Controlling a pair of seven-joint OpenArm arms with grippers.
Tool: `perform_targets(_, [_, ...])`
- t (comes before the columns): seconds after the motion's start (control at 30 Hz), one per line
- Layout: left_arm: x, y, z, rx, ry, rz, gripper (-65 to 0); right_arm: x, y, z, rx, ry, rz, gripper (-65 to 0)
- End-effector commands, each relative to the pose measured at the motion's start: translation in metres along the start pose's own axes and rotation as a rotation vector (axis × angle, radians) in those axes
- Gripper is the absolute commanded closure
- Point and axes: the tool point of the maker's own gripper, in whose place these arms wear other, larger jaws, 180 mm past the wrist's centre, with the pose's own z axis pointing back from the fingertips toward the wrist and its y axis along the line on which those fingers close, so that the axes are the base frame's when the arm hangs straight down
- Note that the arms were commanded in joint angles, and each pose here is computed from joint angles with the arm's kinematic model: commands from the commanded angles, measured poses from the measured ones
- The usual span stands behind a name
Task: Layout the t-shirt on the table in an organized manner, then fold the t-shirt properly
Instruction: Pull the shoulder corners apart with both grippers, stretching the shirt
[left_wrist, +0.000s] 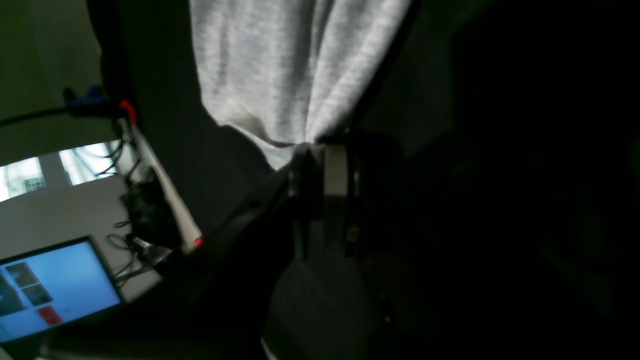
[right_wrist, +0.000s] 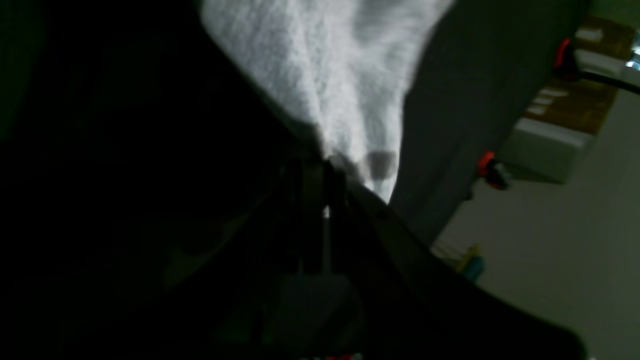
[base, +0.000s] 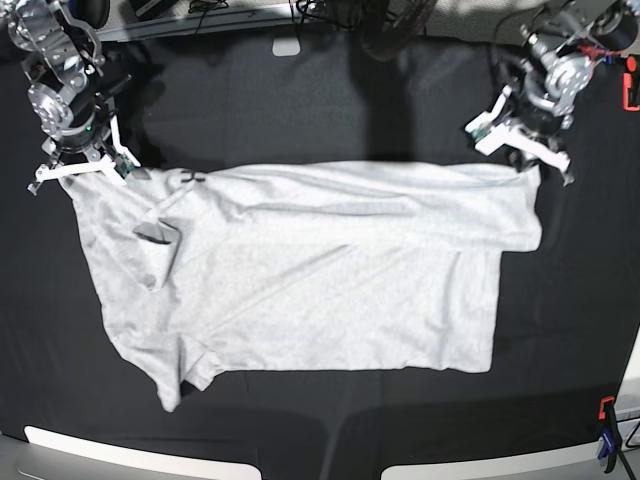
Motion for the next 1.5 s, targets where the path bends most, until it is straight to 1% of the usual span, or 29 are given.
perform_targets(0.0, [-0.008,0.014,0.006,0.059,0.016,-0.029,0.0,-0.006,-0.017,0.003,-0.050,0.016,0.025,0.0])
perform_targets(0.07, [-0.017,0.015,0.017,0.089,0.039,-0.079,0.0,-0.015,-0.018,0.005,-0.049,0.040,0.058,0.0])
perform_targets(0.13, [-0.022,0.015,0.030,0.107,0.046,-0.104,0.0,-0.027,-0.018,0.006,-0.046,0.071,0.093,0.0])
perform_targets(0.2, [-0.024,0.008,0.042,0.089,0.040,-0.112,0.0,-0.041,-0.019,0.008,-0.050,0.115,0.119,0.0])
perform_targets(0.33, [-0.018,-0.008,0.062,0.037,0.021,-0.097,0.0,-0.061,-0.021,0.012,-0.063,0.154,0.154,0.0])
perform_targets(0.4, [-0.017,-0.015,0.070,0.013,0.021,-0.087,0.0,-0.074,-0.017,0.015,-0.056,0.188,0.177,0.0])
perform_targets(0.47, [-0.018,-0.022,0.079,-0.011,0.033,-0.078,0.0,-0.086,-0.008,0.018,-0.033,0.225,0.202,0.0])
perform_targets(0.63, [-0.021,-0.041,0.099,-0.049,0.038,-0.113,0.0,-0.103,0.021,0.027,0.038,0.250,0.249,0.0])
perform_targets(0.7, [-0.022,-0.047,0.104,-0.067,0.037,-0.120,0.0,-0.107,0.023,0.029,0.022,0.251,0.261,0.0])
perform_targets(0.77, [-0.023,-0.049,0.105,-0.074,0.039,-0.119,0.0,-0.107,0.018,0.030,-0.022,0.253,0.235,0.0])
perform_targets(0.8, [-0.023,-0.049,0.105,-0.075,0.040,-0.118,0.0,-0.108,0.014,0.031,-0.044,0.264,0.228,0.0])
perform_targets(0.9, [-0.023,-0.049,0.105,-0.075,0.042,-0.117,0.0,-0.113,0.011,0.034,-0.058,0.299,0.215,0.0])
perform_targets(0.93, [-0.026,-0.050,0.105,-0.080,0.058,-0.111,0.0,-0.114,0.010,0.035,-0.059,0.307,0.214,-6.2])
perform_targets(1.0, [-0.034,-0.054,0.106,-0.102,0.104,-0.090,-11.9,-0.115,0.009,0.035,-0.064,0.315,0.215,-19.1])
perform_targets(1.03, [-0.040,-0.056,0.107,-0.112,0.135,-0.080,-16.4,-0.114,0.007,0.036,-0.075,0.316,0.222,-23.4])
perform_targets(1.07, [-0.046,-0.057,0.109,-0.123,0.171,-0.071,-18.6,-0.114,0.005,0.036,-0.087,0.316,0.223,-26.0])
perform_targets(1.1, [-0.052,-0.058,0.110,-0.130,0.204,-0.064,-19.2,-0.112,0.004,0.037,-0.095,0.313,0.219,-26.7])
perform_targets(1.17, [-0.059,-0.057,0.111,-0.120,0.245,-0.050,-19.2,-0.105,0.002,0.040,-0.105,0.285,0.223,-26.7])
perform_targets(1.23, [-0.060,-0.054,0.111,-0.102,0.253,-0.038,-19.2,-0.089,0.003,0.047,-0.121,0.215,0.248,-26.7])
perform_targets(1.33, [-0.057,-0.045,0.110,-0.054,0.237,-0.062,-19.2,-0.054,0.011,0.062,-0.118,0.051,0.274,-26.7])
perform_targets(1.4, [-0.055,-0.034,0.109,0.005,0.224,-0.069,-19.2,-0.028,0.018,0.074,-0.092,-0.070,0.258,-26.6])
perform_targets(1.47, [-0.052,-0.023,0.108,0.066,0.214,-0.079,-19.2,-0.010,0.022,0.081,-0.060,-0.151,0.221,-26.5])
